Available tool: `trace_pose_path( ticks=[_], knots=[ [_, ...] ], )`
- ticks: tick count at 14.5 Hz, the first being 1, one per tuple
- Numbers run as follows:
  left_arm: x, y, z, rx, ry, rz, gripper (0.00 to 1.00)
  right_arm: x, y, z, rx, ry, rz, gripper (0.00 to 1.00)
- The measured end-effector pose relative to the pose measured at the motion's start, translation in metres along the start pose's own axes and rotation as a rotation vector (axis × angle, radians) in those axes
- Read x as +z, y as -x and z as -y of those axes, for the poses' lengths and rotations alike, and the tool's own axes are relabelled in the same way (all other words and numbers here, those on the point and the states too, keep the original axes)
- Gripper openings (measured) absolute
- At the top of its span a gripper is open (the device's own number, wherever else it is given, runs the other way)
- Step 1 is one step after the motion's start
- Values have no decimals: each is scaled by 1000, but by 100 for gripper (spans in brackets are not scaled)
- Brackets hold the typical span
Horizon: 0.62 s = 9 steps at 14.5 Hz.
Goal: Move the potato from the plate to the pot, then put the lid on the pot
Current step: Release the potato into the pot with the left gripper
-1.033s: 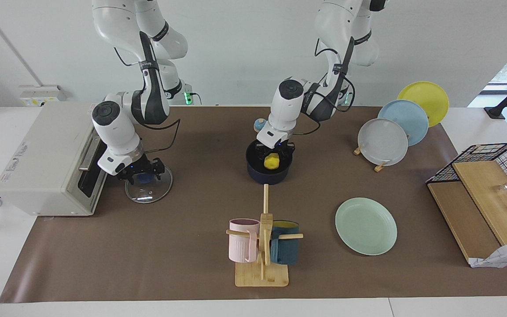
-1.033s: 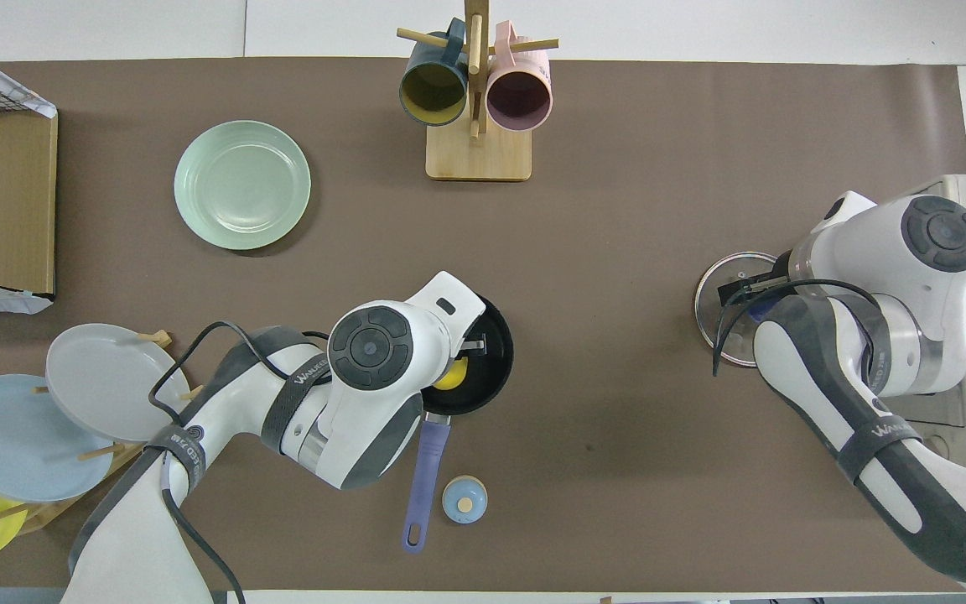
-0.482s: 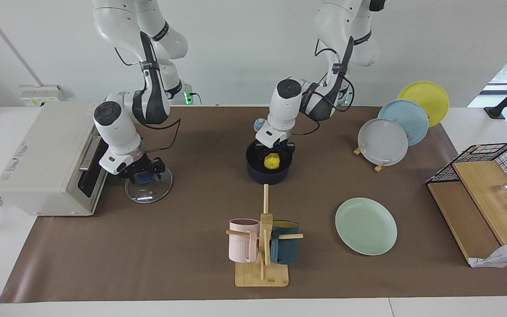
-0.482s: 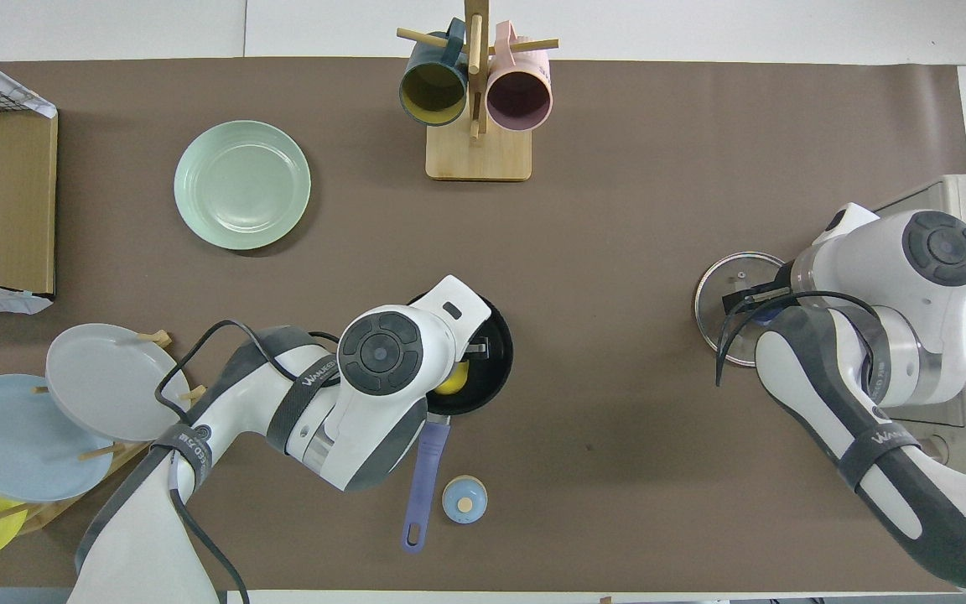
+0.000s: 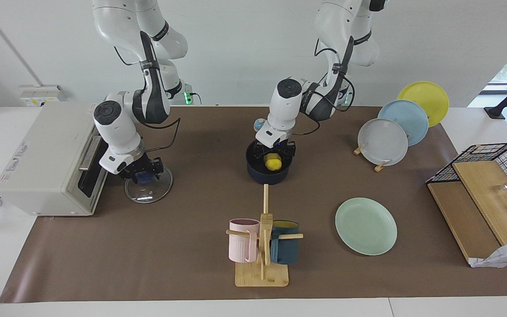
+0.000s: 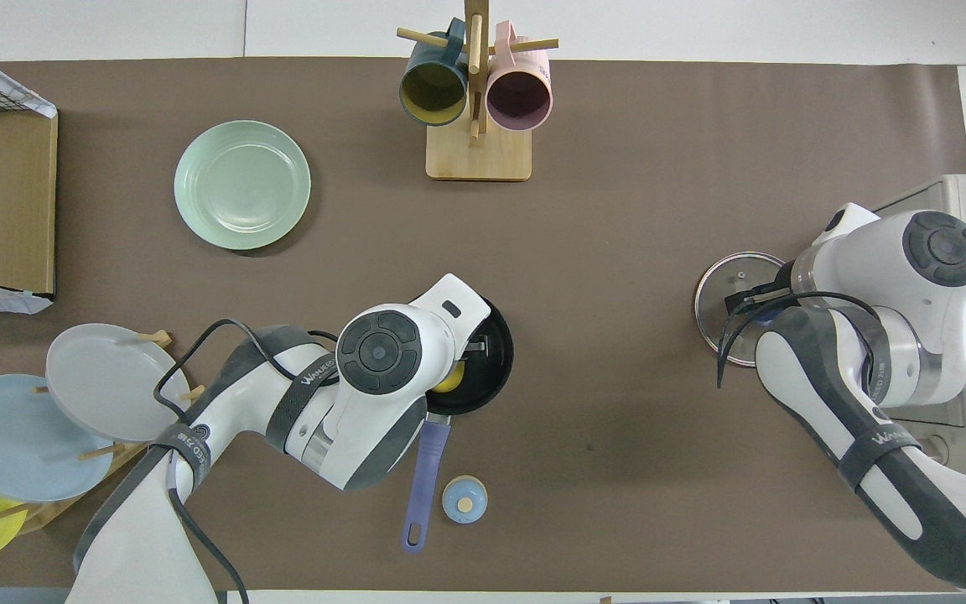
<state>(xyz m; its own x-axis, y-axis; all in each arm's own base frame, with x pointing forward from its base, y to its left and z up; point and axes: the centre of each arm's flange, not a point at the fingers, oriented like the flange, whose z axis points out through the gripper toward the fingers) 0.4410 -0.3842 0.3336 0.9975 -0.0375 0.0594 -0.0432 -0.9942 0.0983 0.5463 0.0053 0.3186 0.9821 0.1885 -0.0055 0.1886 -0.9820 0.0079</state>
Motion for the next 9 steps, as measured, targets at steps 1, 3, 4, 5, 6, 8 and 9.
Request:
trace_pose_path(
  ticks=[1, 3, 4, 5, 6, 8, 9],
  knots=[
    [-3, -2, 0, -2, 1, -2, 100, -1, 0, 0, 0, 0, -1, 67],
    [-15, -8, 0, -7, -3, 3, 100, -1, 0, 0, 0, 0, -1, 66],
    [-25, -12, 0, -12, -6, 6, 100, -1, 0, 0, -1, 0, -1, 66],
    [-36, -17, 2, -17, -9, 10, 100, -1, 0, 0, -1, 0, -1, 66],
    [-50, -22, 6, -21, -12, 13, 100, -1, 0, 0, -1, 0, 0, 66],
    [-82, -32, 17, -33, -17, 20, 100, -7, -3, 1, -4, -2, 16, 66],
    [-100, -38, 25, -39, -20, 23, 100, -16, -7, 2, -6, -4, 29, 66]
  ],
)
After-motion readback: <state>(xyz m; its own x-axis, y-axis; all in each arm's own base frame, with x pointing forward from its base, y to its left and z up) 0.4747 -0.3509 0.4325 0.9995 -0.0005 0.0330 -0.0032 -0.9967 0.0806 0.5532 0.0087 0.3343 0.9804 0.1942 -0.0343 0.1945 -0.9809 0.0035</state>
